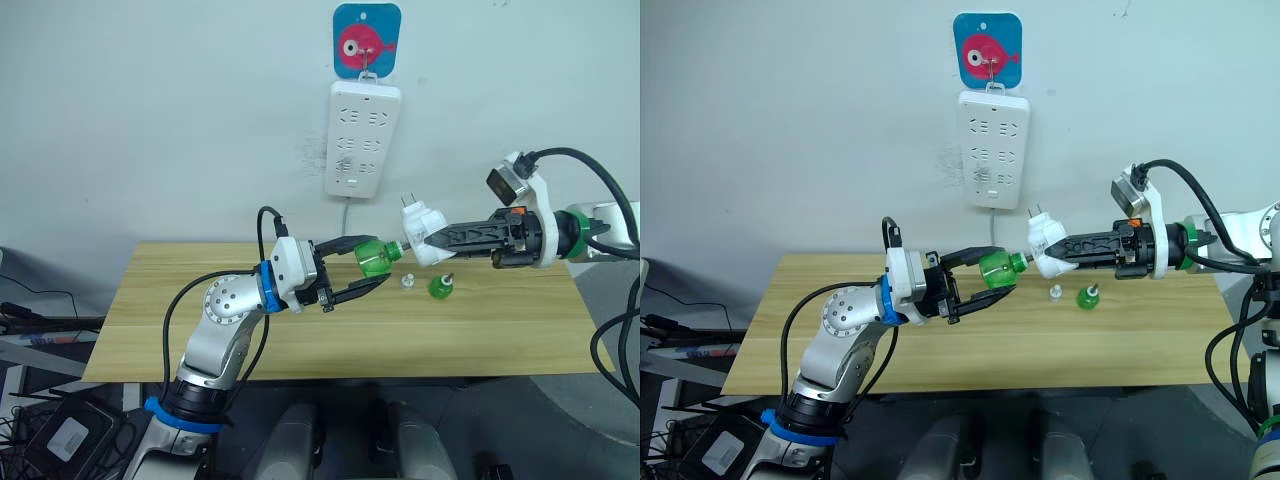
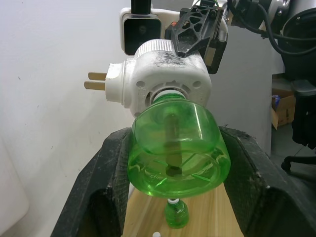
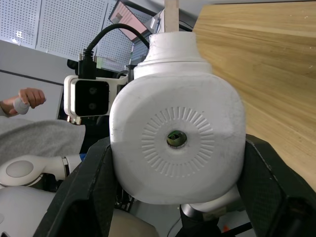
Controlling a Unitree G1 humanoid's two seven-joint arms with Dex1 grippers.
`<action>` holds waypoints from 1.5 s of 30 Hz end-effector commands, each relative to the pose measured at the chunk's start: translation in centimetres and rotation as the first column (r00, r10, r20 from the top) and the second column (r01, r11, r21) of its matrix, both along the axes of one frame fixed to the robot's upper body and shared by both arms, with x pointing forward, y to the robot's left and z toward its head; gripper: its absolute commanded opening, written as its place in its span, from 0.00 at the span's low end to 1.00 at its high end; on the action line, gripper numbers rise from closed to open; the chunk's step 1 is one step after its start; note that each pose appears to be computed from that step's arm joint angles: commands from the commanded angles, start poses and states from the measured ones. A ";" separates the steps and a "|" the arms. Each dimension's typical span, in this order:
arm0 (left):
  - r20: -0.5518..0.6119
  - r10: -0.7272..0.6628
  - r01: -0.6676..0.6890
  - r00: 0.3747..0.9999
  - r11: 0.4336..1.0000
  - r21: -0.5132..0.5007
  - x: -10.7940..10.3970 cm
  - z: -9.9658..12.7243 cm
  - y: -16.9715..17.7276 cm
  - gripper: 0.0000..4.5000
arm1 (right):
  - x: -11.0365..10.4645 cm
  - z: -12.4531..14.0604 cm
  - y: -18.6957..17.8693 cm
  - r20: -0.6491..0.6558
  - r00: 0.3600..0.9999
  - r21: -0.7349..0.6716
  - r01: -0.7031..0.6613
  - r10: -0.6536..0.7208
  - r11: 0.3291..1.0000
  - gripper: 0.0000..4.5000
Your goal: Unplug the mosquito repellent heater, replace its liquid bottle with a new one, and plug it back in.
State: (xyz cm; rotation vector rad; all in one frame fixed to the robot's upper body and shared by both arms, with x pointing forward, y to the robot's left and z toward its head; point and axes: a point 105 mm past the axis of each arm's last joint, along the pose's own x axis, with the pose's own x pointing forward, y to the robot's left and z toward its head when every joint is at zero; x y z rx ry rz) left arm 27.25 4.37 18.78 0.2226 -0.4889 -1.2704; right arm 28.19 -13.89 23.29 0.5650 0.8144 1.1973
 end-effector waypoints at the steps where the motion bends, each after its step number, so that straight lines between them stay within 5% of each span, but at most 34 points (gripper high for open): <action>1: 0.055 -0.051 0.053 0.997 0.998 -0.026 -1.1 1.0 -0.9 0.50 | -1.1 1.6 1.2 0.037 0.995 0.040 -0.089 0.088 0.995 0.65; 17: 0.034 -0.030 0.029 0.999 1.000 0.010 -0.6 0.1 -0.6 0.50 | -0.9 2.2 1.2 0.022 0.998 0.083 -0.068 0.066 0.994 0.65; 45: 0.090 0.011 -0.006 0.996 0.998 -0.062 0.0 2.6 -0.1 0.50 | -1.0 0.6 1.0 0.007 0.999 0.039 -0.033 0.033 0.999 0.65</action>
